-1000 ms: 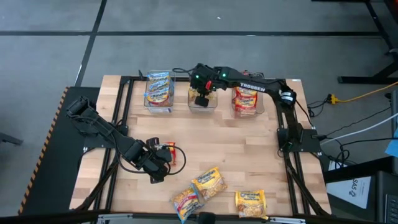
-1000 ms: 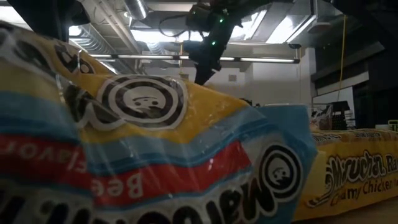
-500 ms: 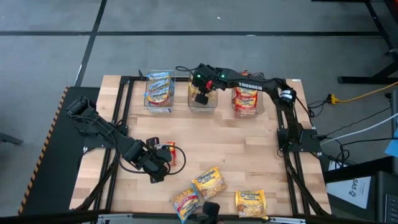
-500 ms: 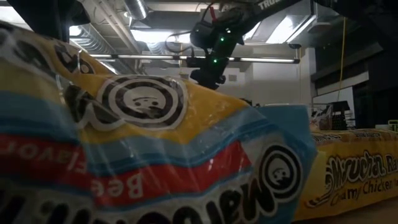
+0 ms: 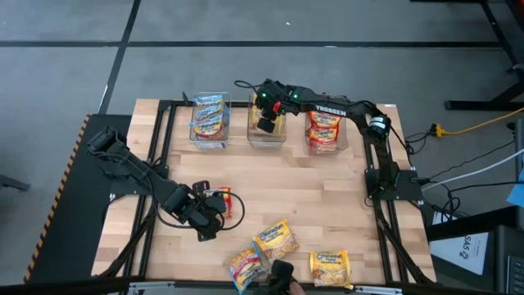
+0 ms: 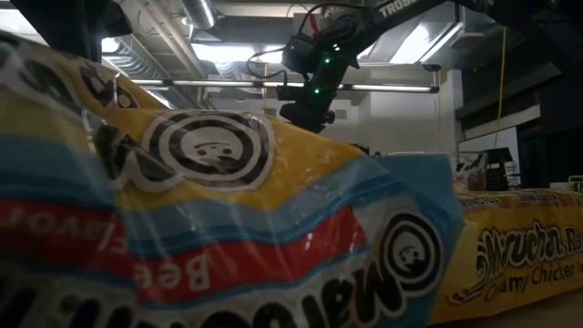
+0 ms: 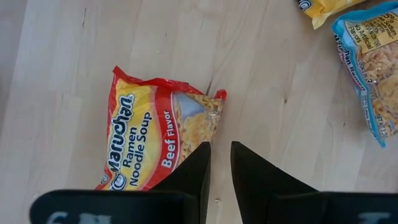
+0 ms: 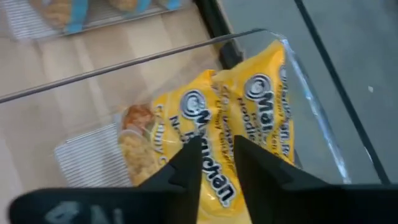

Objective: Sort Maruchan noodles
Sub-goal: Put the yellow noodle pack into the middle transparent bin, then put the red noodle pack into the right transparent bin

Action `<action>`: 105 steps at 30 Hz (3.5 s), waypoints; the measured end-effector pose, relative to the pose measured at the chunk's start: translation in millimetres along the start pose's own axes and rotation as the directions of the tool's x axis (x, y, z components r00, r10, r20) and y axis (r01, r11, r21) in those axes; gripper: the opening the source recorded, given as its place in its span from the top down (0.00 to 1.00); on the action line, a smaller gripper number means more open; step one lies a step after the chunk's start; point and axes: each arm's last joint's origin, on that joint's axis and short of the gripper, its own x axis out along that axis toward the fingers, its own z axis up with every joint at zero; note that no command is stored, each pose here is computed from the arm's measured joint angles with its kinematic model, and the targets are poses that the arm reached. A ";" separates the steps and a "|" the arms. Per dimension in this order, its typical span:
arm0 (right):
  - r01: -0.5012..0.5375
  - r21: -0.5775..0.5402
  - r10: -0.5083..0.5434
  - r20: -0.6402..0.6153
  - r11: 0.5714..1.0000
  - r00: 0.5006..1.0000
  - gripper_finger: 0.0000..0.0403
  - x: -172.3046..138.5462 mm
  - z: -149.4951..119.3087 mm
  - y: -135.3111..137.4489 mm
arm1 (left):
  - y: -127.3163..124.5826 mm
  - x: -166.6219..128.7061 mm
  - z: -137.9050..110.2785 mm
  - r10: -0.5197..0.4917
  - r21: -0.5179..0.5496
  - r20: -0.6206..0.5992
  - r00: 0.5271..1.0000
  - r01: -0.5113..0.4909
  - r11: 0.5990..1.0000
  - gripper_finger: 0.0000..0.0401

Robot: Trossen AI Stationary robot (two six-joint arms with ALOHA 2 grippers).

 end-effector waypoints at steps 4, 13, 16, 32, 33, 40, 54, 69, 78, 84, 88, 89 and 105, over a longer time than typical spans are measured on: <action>0.061 0.028 -0.060 -0.029 0.998 0.998 0.67 -3.5 -1.3 -1.7 | 0.0 0.0 0.0 0.000 0.000 0.000 1.000 0.000 1.000 0.86; -0.277 0.249 0.340 -0.264 0.928 0.903 0.64 -57.2 -2.6 7.5 | 0.0 0.0 0.0 0.000 -0.002 0.000 1.000 0.000 1.000 0.86; -0.413 0.341 0.531 -0.434 0.844 0.728 0.66 -82.8 -15.9 22.7 | 0.0 0.0 0.0 0.000 -0.002 0.000 1.000 0.000 1.000 0.86; -0.252 -0.030 0.179 -0.623 0.967 0.762 0.76 -145.5 -70.1 151.1 | 46.5 32.3 1.7 0.194 -0.087 -0.119 0.974 -0.205 0.975 0.80; -0.181 -0.060 0.105 -0.625 0.982 0.773 0.76 -144.8 -77.6 157.5 | 53.1 39.9 -1.7 0.171 -0.102 -0.183 0.968 -0.192 0.976 0.79; -0.024 -0.096 -0.044 -0.644 0.995 0.764 0.76 -148.2 -129.0 193.4 | 80.9 64.2 -13.6 0.123 -0.088 -0.358 0.925 -0.165 0.982 0.67; 0.108 -0.017 -0.094 -0.637 0.994 0.765 0.76 -152.1 -207.5 248.6 | 99.2 88.1 -0.8 -0.128 -0.152 -0.293 0.947 0.086 0.985 0.57; 0.166 -0.015 -0.148 -0.531 0.986 0.834 0.76 -153.9 -209.1 254.3 | 111.5 89.7 -2.8 -0.089 -0.182 -0.342 0.935 0.027 0.983 1.00; 0.184 -0.026 -0.172 -0.501 0.983 0.848 0.76 -153.5 -208.0 253.5 | 106.8 57.0 26.6 -0.025 -0.132 -0.296 0.955 -0.015 0.991 1.00; 0.195 -0.033 -0.186 -0.493 0.980 0.850 0.76 -153.7 -208.0 252.8 | 104.9 38.9 45.7 0.076 -0.060 -0.182 0.980 -0.089 0.994 1.00; 0.255 -0.018 -0.232 -0.477 0.967 0.847 0.76 -154.8 -208.5 249.7 | 104.8 26.1 59.4 0.150 -0.022 -0.087 0.985 -0.152 0.988 1.00; 0.273 -0.017 -0.247 -0.483 0.962 0.840 0.76 -155.7 -209.3 248.3 | 104.9 22.4 63.0 0.172 -0.013 -0.061 0.983 -0.173 0.985 1.00; 0.324 0.040 -0.242 -0.582 0.945 0.777 0.76 -181.4 -234.7 263.3 | 181.0 -40.9 154.9 0.181 -0.034 0.371 0.911 -0.182 0.983 1.00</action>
